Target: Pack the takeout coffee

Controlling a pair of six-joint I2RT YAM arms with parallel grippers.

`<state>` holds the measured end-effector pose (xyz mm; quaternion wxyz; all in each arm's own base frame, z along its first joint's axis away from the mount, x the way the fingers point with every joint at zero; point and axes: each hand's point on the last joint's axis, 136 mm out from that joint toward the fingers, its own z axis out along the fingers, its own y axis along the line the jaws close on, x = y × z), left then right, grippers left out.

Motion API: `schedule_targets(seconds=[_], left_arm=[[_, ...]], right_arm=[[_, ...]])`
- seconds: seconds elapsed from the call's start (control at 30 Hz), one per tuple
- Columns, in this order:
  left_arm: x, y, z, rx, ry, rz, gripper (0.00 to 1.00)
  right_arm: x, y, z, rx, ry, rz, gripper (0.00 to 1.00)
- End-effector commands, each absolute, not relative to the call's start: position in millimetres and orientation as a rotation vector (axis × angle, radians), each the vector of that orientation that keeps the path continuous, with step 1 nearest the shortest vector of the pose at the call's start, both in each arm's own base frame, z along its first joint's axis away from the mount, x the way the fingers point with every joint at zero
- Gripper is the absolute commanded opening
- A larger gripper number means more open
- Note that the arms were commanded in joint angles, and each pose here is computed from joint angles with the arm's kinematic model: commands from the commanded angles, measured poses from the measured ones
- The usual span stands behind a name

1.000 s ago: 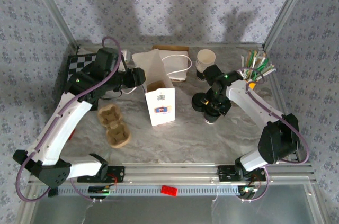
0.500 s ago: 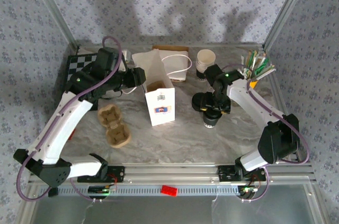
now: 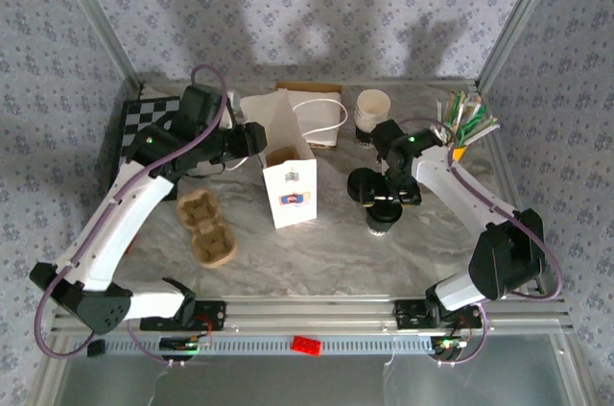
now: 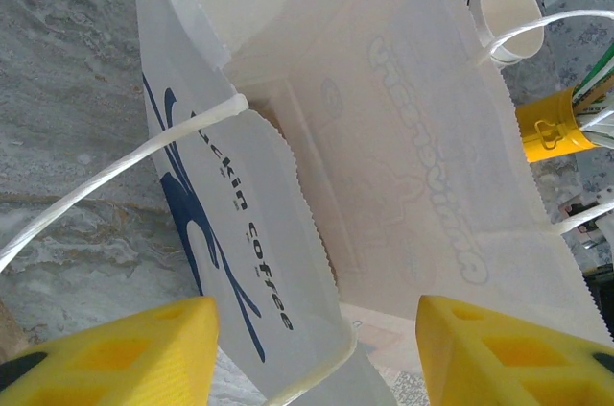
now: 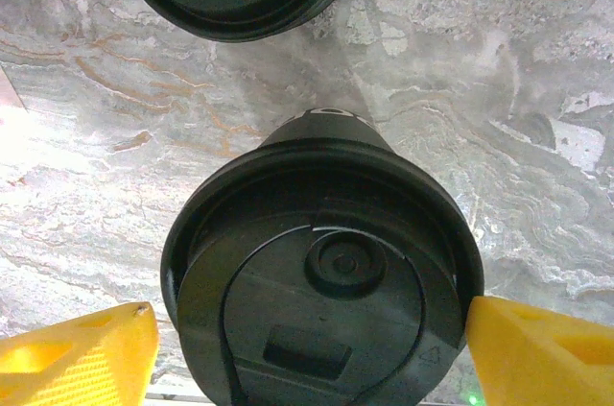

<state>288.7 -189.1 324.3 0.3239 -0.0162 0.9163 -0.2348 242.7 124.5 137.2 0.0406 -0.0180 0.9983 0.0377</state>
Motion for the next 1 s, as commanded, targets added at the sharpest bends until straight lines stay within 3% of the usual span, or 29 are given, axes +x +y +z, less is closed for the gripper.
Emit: schedule_targets(seconds=[0.0, 0.33, 0.63, 0.97], left_arm=[[290.1, -189.1, 341.9, -0.038, 2.369, -0.644, 0.57], [285.5, -182.0, 343.1, -0.027, 2.367, -0.634, 0.57], [282.7, -184.1, 342.3, 0.005, 2.371, -0.653, 0.57], [283.4, -185.0, 339.1, -0.002, 2.375, -0.658, 0.58]], right_arm=[[240.5, 120.8, 157.1, -0.004, 3.032, 0.092, 0.86], [233.2, 121.0, 169.6, 0.522, 2.951, 0.024, 0.89], [228.4, 127.3, 153.1, 0.472, 2.995, 0.12, 0.92], [229.7, 119.7, 141.4, 0.418, 2.999, 0.047, 0.87]])
